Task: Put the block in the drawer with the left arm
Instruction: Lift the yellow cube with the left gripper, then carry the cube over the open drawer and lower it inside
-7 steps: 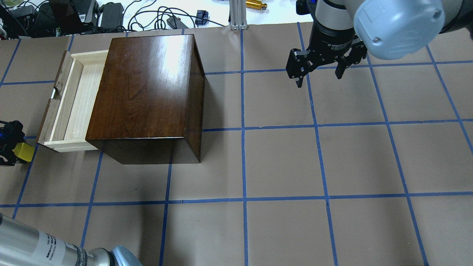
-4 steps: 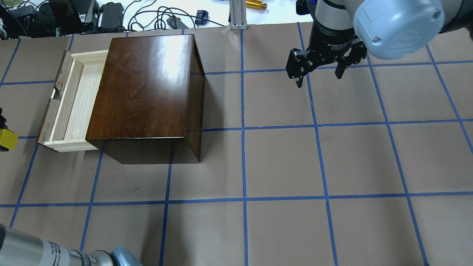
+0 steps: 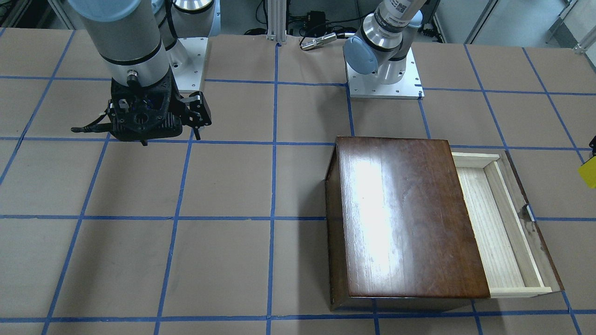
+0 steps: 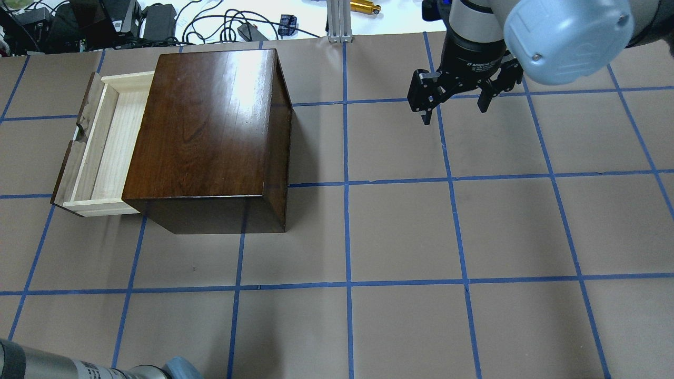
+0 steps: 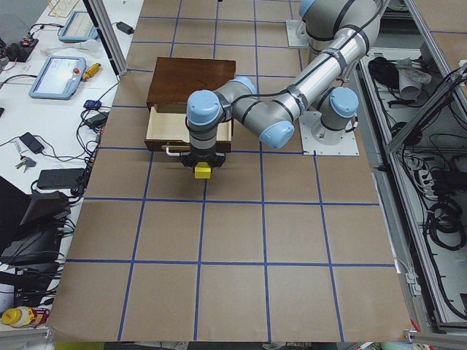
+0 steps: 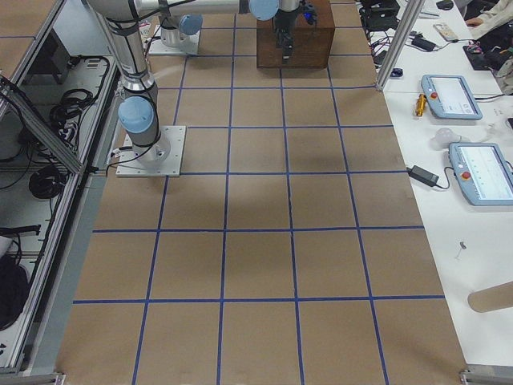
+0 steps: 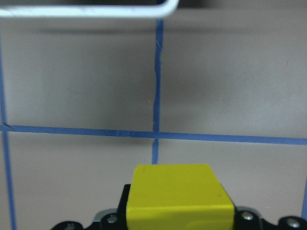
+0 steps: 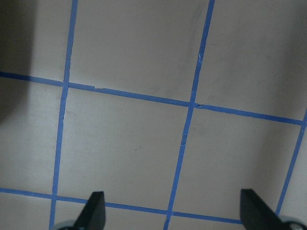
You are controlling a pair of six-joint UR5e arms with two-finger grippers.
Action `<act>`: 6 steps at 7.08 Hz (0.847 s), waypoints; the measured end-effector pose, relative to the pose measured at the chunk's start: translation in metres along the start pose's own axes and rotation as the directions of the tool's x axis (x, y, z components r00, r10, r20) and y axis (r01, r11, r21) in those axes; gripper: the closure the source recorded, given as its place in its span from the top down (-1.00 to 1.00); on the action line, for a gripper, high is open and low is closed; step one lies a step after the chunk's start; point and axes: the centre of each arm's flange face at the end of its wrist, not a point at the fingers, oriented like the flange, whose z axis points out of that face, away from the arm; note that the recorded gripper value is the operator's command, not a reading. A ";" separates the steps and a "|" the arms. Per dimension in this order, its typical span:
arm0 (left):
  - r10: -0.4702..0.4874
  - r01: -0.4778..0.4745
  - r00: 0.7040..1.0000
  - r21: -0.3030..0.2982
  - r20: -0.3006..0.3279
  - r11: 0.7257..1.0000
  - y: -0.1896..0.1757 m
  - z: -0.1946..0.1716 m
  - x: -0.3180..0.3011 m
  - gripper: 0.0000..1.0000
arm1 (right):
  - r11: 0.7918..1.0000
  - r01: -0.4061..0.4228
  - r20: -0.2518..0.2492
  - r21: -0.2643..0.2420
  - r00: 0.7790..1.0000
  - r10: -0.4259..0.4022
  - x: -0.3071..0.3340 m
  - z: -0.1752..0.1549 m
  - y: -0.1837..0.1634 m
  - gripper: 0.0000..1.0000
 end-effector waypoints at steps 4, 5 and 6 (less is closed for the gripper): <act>0.002 -0.001 1.000 0.040 -0.025 0.999 -0.140 0.002 -0.043 -1.00 | 1.000 0.000 0.001 0.000 1.000 0.000 0.000 0.000 0.000 1.00; 0.023 -0.021 0.999 0.051 -0.039 0.998 -0.172 0.011 -0.050 -1.00 | 1.000 0.000 0.000 0.000 1.000 0.000 0.000 0.000 0.000 1.00; 0.040 -0.036 0.997 0.064 -0.062 0.997 -0.190 0.027 -0.054 -1.00 | 1.000 0.000 0.000 0.000 1.000 0.000 0.000 0.000 0.000 1.00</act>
